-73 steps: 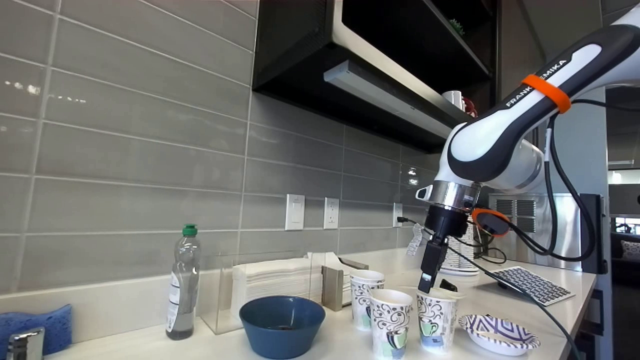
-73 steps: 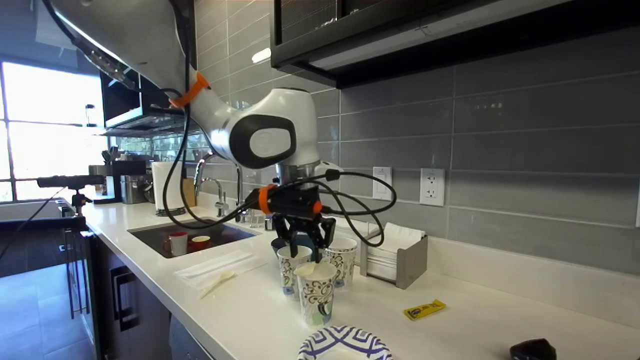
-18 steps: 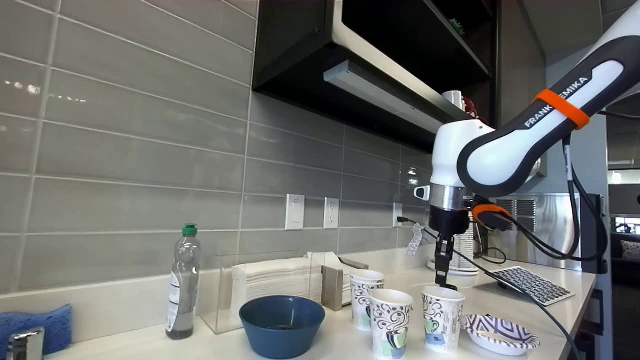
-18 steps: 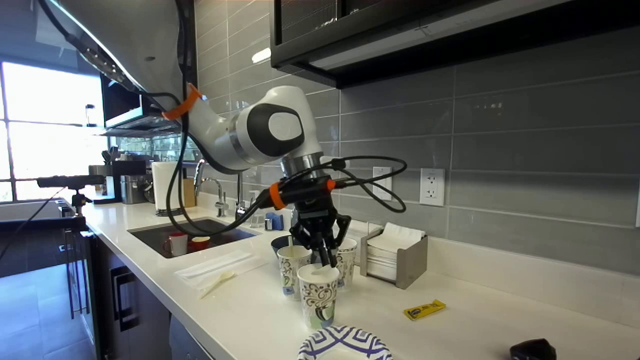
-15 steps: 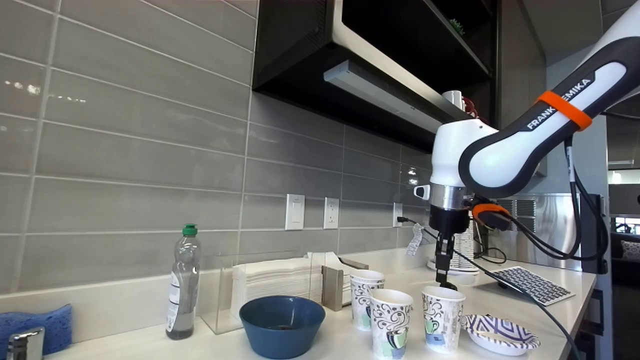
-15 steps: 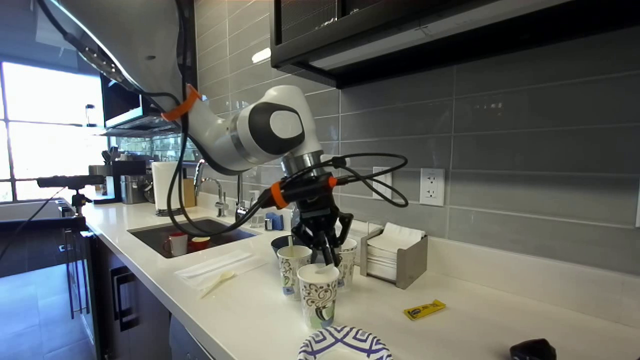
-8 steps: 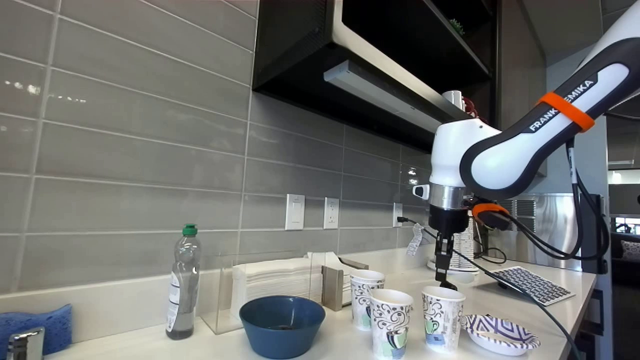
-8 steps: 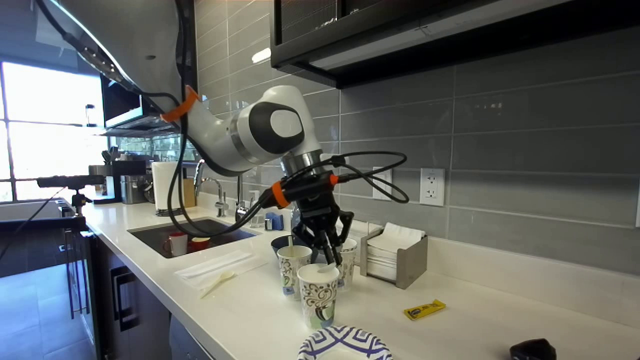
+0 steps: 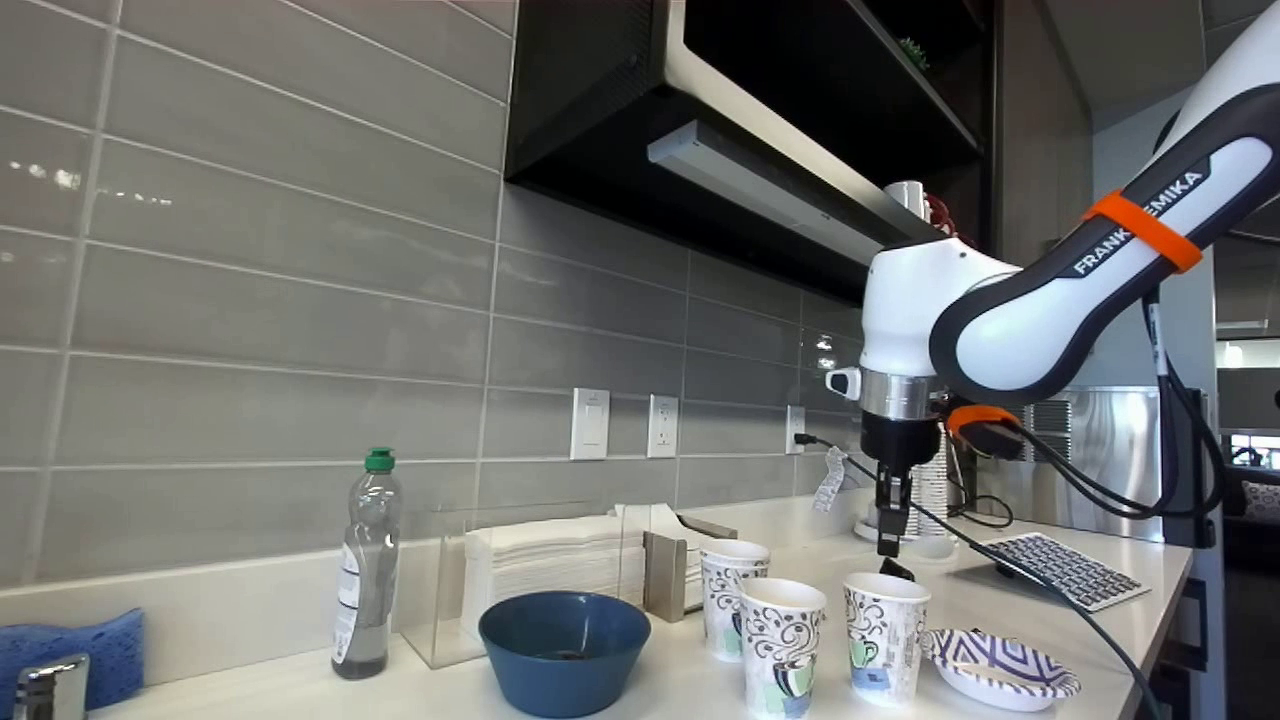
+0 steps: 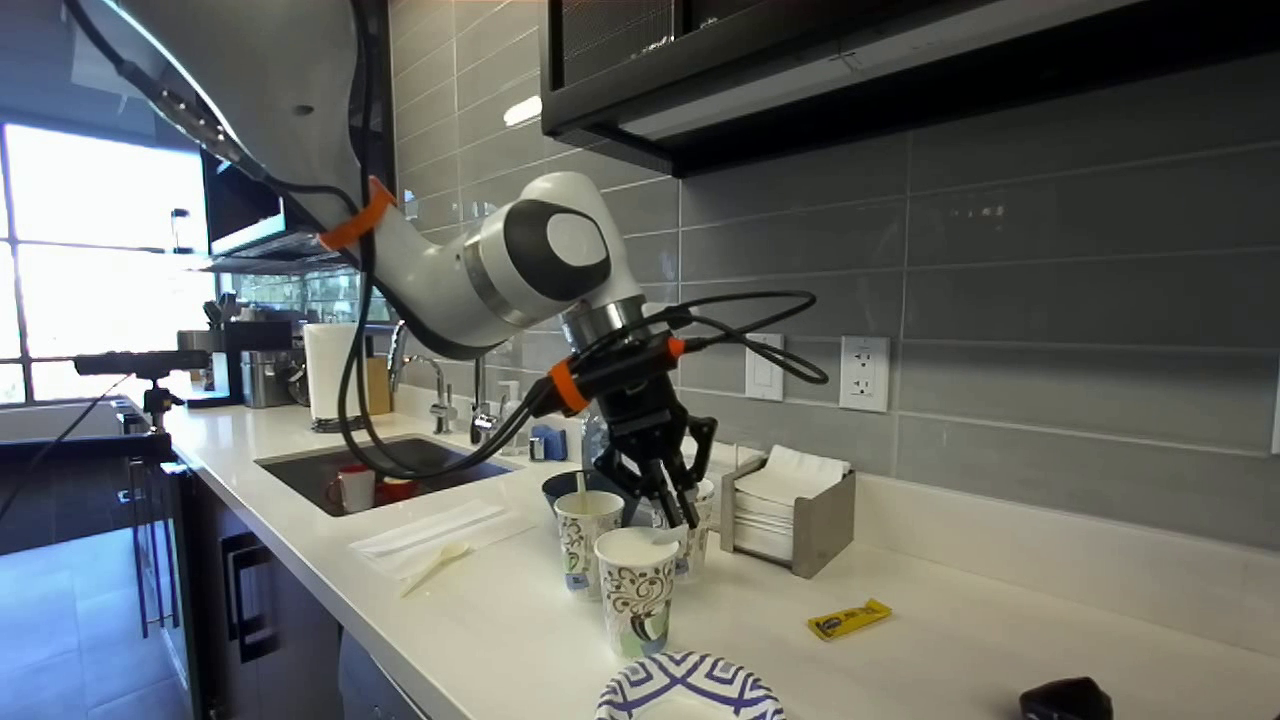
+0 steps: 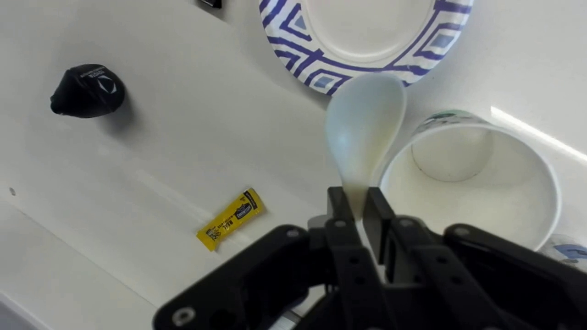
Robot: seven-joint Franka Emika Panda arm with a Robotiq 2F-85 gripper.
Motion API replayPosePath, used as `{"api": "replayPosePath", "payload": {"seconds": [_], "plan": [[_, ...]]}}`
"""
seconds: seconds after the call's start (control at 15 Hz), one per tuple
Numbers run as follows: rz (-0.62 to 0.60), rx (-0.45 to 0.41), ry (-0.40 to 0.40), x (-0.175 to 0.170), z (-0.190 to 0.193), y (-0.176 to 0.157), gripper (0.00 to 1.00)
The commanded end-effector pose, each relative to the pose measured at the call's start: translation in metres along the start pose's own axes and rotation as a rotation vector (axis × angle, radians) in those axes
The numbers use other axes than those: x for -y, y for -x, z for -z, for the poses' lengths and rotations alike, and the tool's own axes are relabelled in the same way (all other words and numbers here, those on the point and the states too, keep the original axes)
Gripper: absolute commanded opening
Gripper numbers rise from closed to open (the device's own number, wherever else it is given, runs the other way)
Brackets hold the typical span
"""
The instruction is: Put the utensils placed on top of the coffee cups into the cups
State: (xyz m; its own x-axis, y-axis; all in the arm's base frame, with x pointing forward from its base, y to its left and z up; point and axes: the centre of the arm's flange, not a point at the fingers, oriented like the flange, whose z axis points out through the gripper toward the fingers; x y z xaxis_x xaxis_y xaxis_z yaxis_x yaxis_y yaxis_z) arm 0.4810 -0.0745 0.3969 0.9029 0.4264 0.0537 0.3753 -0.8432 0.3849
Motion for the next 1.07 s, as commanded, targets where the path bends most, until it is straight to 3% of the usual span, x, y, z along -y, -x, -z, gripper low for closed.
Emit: {"api": "replayPosePath", "payload": {"seconds": [0.0, 0.27, 0.4, 0.47, 0.67, 0.73, 0.8, 1.0], "plan": [[0.055, 0.034, 0.068, -0.004, 0.003, -0.003, 0.03], [0.097, 0.044, 0.078, -0.005, 0.003, -0.004, 0.03], [0.084, -0.014, 0.055, -0.004, 0.001, -0.007, 0.03], [0.072, 0.016, 0.054, -0.002, 0.004, -0.003, 0.14], [0.074, 0.000, 0.056, -0.001, 0.004, -0.005, 0.14], [0.074, -0.001, 0.056, -0.001, 0.004, -0.005, 0.03], [0.098, 0.013, 0.056, 0.002, 0.004, -0.012, 0.03], [0.144, 0.035, 0.079, 0.012, 0.037, -0.019, 0.03]]}}
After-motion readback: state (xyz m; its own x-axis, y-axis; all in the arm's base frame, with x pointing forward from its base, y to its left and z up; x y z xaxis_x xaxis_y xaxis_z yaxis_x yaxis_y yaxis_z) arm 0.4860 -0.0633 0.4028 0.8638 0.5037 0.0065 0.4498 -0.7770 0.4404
